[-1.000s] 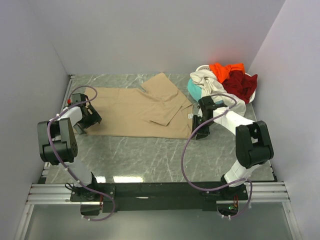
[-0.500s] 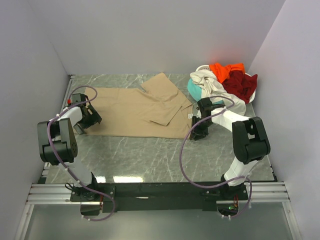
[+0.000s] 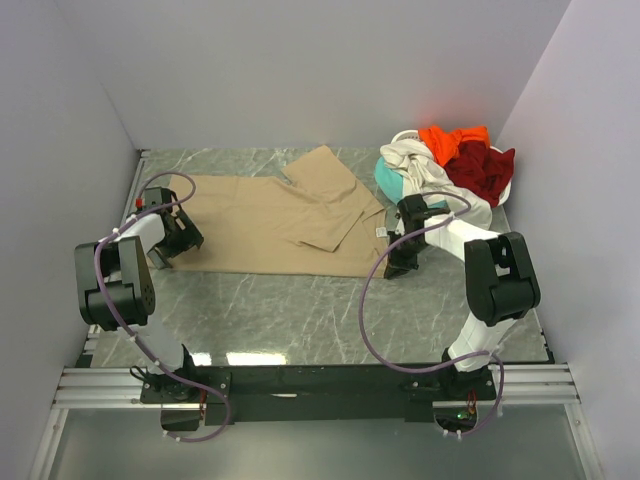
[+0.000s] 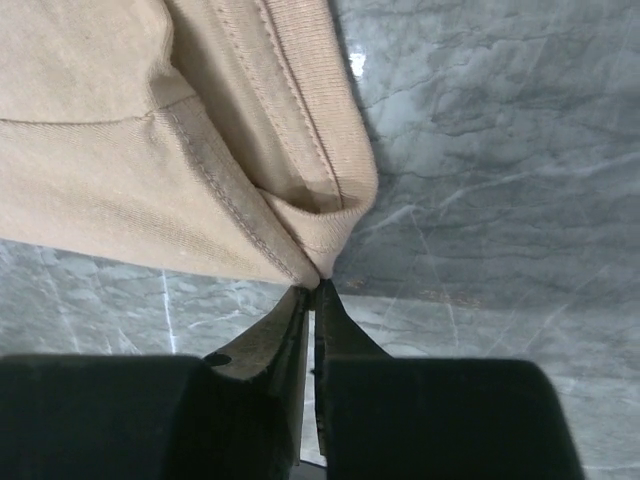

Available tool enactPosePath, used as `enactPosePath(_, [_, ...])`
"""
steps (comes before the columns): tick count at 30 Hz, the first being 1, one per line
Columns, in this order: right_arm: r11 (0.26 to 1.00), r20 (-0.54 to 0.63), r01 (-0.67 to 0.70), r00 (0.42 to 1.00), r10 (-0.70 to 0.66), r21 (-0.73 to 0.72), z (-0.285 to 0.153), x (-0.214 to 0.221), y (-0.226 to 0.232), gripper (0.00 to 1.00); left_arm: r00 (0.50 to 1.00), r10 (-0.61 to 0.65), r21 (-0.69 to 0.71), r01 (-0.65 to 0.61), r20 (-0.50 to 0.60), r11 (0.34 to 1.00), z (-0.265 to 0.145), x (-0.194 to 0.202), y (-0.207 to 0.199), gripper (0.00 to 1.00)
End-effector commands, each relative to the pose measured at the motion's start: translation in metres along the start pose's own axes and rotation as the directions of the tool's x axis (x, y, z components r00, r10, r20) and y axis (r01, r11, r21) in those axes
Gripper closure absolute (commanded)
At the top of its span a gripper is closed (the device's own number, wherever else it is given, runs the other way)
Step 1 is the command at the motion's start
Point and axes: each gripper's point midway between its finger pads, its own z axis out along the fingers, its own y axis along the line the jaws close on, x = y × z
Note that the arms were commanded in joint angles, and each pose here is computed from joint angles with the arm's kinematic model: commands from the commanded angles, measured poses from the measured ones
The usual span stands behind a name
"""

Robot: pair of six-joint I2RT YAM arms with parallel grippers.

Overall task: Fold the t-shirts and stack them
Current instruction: Fold the tshirt

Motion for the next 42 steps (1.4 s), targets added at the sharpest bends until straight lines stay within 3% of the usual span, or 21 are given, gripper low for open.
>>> enactPosePath(1, [0.993,0.032,0.032,0.999,-0.036,0.111,-0.01,-0.011,-0.021,0.95,1.0,0.028,-0.047,-0.028,-0.004,0.999,0.002,0.004,0.014,0.04])
enactPosePath(10, [0.975,0.064,0.068,0.994,-0.083,0.209,-0.033,-0.025,-0.031,0.96,0.999,0.051,-0.054,-0.051,-0.001,0.997,0.005,0.005,0.016,0.04])
enactPosePath(20, [0.968,-0.004,0.083,0.996,-0.084,0.238,-0.023,-0.013,-0.037,0.92,0.998,0.06,-0.07,-0.062,-0.029,0.996,0.011,0.015,0.021,0.04])
enactPosePath(25, [0.969,-0.008,0.11,0.994,-0.111,0.221,-0.033,-0.012,-0.023,0.64,0.998,0.054,-0.041,-0.056,-0.04,0.998,0.009,0.019,0.015,0.04])
enactPosePath(30, [0.968,0.059,0.156,0.984,-0.17,0.195,-0.066,-0.031,0.007,0.51,0.999,0.04,-0.006,-0.04,-0.027,0.999,-0.004,0.015,0.007,0.04])
enactPosePath(35, [0.963,0.124,0.248,0.957,-0.261,0.107,-0.082,-0.051,0.064,0.5,1.0,0.016,0.0,-0.016,0.001,1.0,-0.019,0.007,0.005,0.03])
enactPosePath(42, [0.939,0.115,0.333,0.94,-0.322,-0.085,-0.046,-0.047,0.14,0.51,0.999,-0.017,0.057,0.015,0.044,0.998,-0.043,-0.002,-0.006,0.03])
